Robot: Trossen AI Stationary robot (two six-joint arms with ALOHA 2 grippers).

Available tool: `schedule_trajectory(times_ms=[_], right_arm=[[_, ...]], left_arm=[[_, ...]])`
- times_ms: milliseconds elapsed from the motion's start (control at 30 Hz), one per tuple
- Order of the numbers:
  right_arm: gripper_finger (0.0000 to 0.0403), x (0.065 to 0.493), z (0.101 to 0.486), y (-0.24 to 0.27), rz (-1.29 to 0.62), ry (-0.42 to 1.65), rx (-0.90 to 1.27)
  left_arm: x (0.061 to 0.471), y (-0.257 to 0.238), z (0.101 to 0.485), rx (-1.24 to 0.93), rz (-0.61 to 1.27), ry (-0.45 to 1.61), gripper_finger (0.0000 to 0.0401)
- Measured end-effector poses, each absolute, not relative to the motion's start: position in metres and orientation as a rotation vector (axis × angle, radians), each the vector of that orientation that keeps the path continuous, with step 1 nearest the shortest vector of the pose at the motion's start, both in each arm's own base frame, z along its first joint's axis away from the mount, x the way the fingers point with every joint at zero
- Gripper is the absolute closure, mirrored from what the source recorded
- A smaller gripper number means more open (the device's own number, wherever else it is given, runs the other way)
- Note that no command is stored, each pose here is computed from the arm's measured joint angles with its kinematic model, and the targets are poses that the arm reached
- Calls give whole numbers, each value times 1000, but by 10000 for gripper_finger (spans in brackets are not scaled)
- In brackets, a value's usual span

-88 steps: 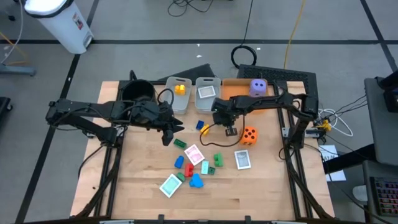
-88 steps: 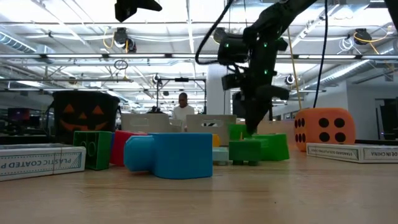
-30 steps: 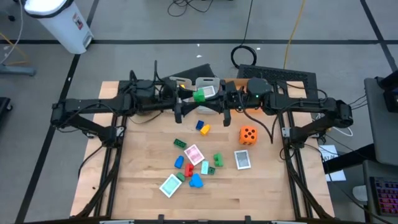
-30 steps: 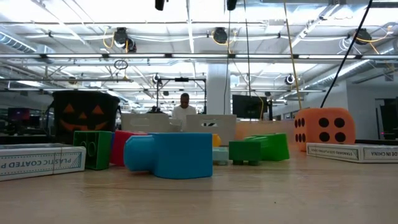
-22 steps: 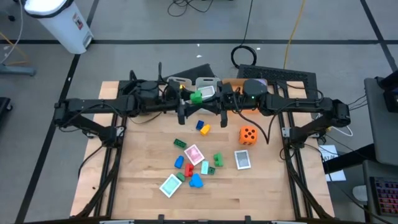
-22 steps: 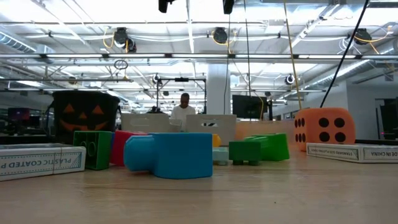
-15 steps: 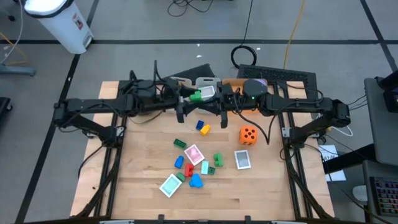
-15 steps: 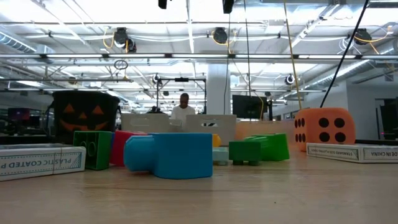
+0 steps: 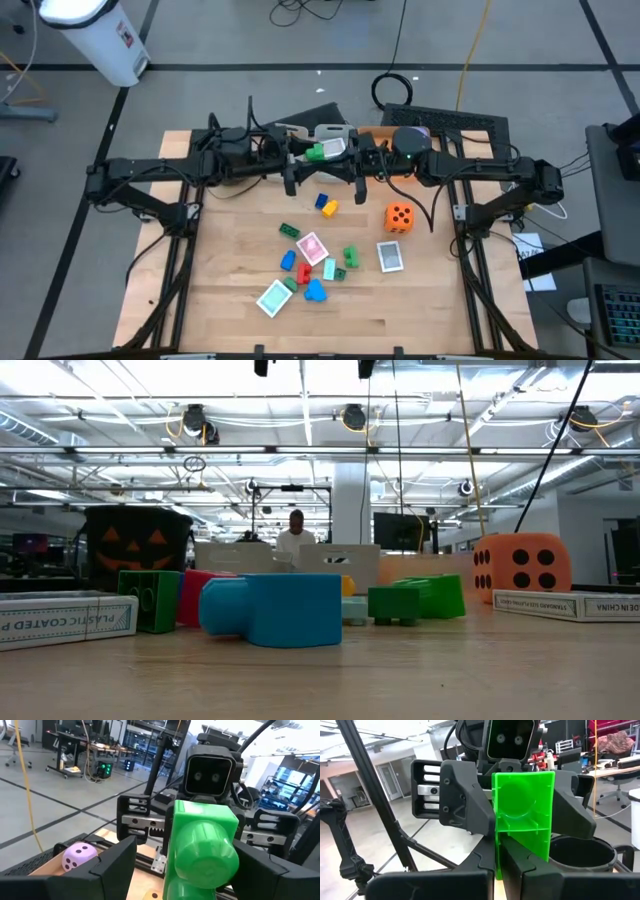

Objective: Pick & Place Toys
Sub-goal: Put the green game piece into the left gray bin

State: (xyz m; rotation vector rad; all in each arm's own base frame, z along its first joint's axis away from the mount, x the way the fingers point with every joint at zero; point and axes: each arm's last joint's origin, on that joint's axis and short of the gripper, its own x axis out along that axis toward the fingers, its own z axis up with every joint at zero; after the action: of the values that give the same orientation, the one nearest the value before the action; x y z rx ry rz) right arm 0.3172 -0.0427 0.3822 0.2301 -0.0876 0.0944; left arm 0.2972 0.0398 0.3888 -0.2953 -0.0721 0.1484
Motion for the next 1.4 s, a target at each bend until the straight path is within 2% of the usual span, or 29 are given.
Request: schedule_trajectory(times_ms=[367, 900, 1233, 1400], right_arm=[[403, 317, 382, -43, 94, -84, 231], [403, 317, 382, -43, 93, -89, 230], [403, 317, 382, -43, 93, -87, 230], [403, 317, 382, -43, 94, -87, 230]], left_arm=[[297, 40, 389, -295, 153, -76, 119], [288, 38, 397, -264, 122, -94, 228], [290, 39, 395, -258, 116, -88, 247], [290, 38, 395, -259, 115, -87, 269]])
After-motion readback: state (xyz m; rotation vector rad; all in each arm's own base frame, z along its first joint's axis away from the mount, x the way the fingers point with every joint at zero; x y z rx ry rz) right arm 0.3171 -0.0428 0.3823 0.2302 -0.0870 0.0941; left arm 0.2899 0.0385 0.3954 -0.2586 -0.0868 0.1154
